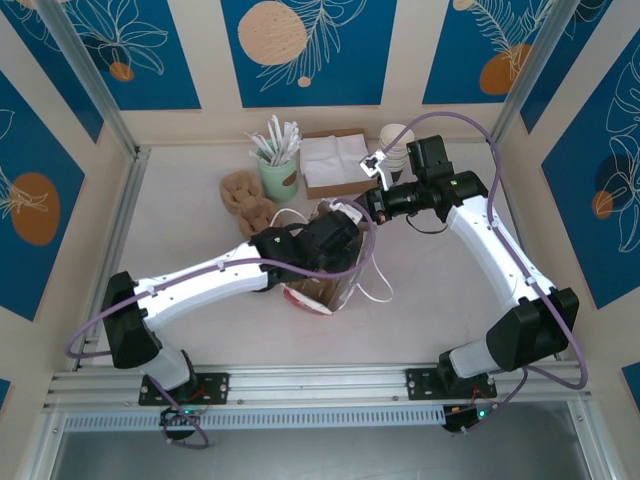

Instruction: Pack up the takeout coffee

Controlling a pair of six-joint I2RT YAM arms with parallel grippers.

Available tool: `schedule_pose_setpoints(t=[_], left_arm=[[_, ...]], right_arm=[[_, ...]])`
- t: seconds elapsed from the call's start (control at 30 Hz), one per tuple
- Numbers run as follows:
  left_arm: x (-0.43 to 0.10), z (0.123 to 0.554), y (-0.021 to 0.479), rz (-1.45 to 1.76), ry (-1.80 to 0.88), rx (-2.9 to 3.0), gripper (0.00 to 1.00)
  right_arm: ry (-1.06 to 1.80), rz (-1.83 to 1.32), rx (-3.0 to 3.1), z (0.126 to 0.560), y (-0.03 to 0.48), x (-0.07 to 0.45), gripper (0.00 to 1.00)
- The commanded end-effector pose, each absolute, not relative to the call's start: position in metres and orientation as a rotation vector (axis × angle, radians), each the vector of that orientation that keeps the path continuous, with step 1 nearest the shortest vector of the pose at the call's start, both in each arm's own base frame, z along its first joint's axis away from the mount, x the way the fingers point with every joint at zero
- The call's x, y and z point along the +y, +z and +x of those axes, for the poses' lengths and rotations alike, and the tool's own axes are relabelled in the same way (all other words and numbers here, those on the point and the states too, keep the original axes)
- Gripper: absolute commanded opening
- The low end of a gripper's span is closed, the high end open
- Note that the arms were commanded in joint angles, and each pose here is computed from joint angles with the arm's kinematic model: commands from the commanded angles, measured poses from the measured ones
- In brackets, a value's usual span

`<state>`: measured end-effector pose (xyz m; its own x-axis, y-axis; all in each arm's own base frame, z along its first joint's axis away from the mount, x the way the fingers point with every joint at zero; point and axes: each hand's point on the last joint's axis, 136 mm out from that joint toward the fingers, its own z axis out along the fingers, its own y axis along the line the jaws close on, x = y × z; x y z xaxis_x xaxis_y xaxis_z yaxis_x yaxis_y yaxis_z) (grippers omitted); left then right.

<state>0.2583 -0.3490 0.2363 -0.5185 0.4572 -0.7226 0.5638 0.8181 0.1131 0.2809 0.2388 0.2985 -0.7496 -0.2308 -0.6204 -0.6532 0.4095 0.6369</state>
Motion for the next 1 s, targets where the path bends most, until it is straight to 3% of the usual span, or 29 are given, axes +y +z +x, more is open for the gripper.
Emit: schedule_pose_setpoints(t=[0.0,0.4,0.97], left_arm=[[-0.342,0.265,0.238,0.724,-0.105,2.169,0.64],[-0.333,0.279,0.232,0.696,0.030,2.134,0.65],[-0.348,0.276,0.204,0.690,-0.055,2.201,0.66]], right_arm=[[1.368,-0.786,2.208,0.266,0.308,0.242,0.00],[1.445,-0.792,2.191,0.270,0.316,0.244,0.00],[1.467,-0.740,2.200,0.286,0.318,0.246,0.00]])
